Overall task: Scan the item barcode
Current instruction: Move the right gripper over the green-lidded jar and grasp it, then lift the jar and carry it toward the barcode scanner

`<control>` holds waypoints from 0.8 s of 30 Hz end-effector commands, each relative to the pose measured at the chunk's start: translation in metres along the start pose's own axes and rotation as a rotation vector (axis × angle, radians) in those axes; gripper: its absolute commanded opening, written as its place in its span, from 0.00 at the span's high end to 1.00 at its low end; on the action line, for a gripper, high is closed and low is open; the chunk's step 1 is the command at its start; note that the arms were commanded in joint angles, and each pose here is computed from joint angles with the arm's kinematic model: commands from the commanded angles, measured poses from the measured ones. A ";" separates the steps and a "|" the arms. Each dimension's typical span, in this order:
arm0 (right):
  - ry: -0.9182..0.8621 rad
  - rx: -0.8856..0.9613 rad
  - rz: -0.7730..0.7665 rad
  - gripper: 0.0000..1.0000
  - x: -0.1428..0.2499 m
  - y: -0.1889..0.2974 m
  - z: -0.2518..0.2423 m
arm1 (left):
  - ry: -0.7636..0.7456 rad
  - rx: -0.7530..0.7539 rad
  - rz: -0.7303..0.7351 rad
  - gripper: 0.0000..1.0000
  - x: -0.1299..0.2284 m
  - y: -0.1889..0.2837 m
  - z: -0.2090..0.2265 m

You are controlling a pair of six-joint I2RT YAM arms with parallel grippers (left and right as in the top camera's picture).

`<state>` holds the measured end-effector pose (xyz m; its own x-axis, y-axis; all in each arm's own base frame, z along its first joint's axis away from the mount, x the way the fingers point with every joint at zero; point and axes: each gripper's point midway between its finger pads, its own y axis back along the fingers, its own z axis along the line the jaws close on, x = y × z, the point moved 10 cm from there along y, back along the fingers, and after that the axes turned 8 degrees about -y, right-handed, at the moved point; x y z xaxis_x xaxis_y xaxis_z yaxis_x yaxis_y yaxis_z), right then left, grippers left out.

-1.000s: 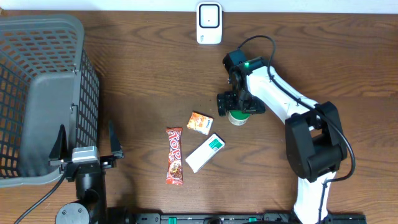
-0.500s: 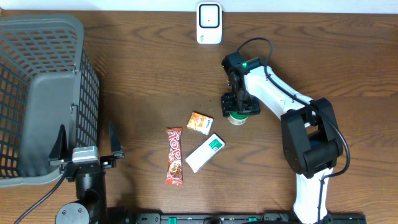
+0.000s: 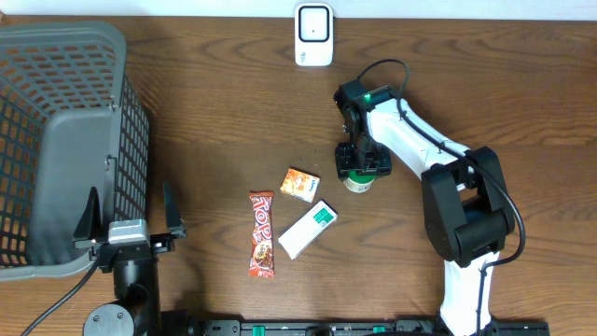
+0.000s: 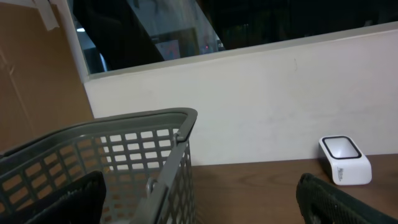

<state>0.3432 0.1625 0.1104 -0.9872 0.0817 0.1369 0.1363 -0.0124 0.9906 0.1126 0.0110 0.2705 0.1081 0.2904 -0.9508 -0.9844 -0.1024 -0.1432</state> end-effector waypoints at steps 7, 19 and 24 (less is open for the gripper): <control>0.054 -0.156 0.144 0.49 0.010 0.009 0.010 | 0.176 0.019 0.417 0.04 0.102 -0.004 -0.025; 0.106 -0.230 0.256 0.50 0.021 0.050 0.016 | 0.176 0.019 0.417 0.04 0.102 -0.004 -0.025; 0.142 -0.247 0.334 0.50 0.032 0.064 0.014 | 0.176 0.019 0.417 0.04 0.102 -0.004 -0.025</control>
<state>0.3227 0.1753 0.1667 -0.9085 -0.0411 0.4158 0.4155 -0.1928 0.8889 0.1126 0.0110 0.2705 0.1076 0.2915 -0.9505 -0.9844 -0.1024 -0.1428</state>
